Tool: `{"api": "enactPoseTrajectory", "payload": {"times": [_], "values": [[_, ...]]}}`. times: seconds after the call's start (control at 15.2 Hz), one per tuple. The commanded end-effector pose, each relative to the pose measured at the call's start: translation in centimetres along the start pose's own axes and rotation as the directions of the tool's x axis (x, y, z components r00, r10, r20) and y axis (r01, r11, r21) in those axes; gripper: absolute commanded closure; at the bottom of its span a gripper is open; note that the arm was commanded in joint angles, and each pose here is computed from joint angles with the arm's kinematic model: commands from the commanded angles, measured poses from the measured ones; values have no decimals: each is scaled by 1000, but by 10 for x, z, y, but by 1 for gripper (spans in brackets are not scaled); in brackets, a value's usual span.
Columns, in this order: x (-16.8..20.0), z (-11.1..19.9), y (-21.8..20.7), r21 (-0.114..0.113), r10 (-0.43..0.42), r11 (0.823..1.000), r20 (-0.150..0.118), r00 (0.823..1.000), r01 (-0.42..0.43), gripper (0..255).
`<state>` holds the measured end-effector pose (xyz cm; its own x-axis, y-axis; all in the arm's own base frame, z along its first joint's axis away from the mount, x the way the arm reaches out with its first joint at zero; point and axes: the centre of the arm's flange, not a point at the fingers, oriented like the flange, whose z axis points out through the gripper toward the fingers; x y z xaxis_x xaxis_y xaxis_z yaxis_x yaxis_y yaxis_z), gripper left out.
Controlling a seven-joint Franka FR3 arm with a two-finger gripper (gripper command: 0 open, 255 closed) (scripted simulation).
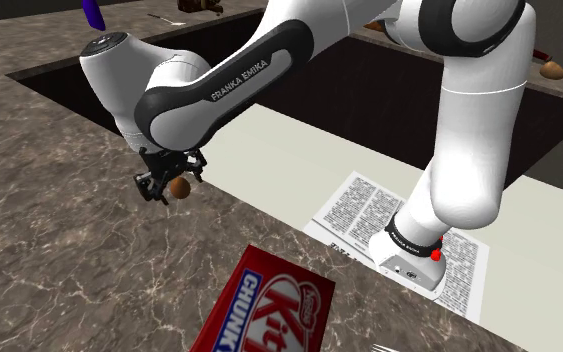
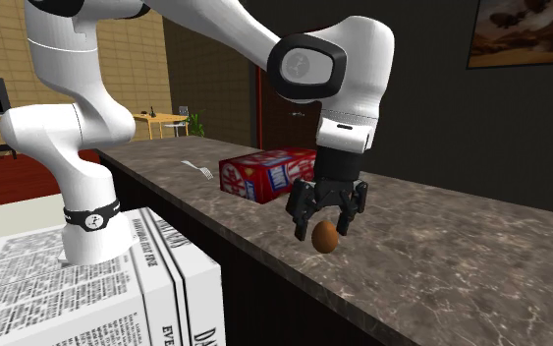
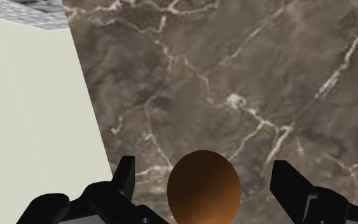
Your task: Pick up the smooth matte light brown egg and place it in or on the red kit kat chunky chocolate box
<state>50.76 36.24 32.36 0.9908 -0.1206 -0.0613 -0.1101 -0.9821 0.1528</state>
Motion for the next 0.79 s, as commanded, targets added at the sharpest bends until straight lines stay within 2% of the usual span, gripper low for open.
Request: {"api": "enactPoseTrajectory", "payload": {"times": [0.0, 0.59, 0.73], "values": [[0, 0, 0, 0, 0, 1000, 0, 1000, 0, 255], [0, 0, 0, 0, 0, 1000, 0, 1000, 0, 255], [-1, -10, 2, 0, 0, 1000, 0, 1000, 0, 255]]}}
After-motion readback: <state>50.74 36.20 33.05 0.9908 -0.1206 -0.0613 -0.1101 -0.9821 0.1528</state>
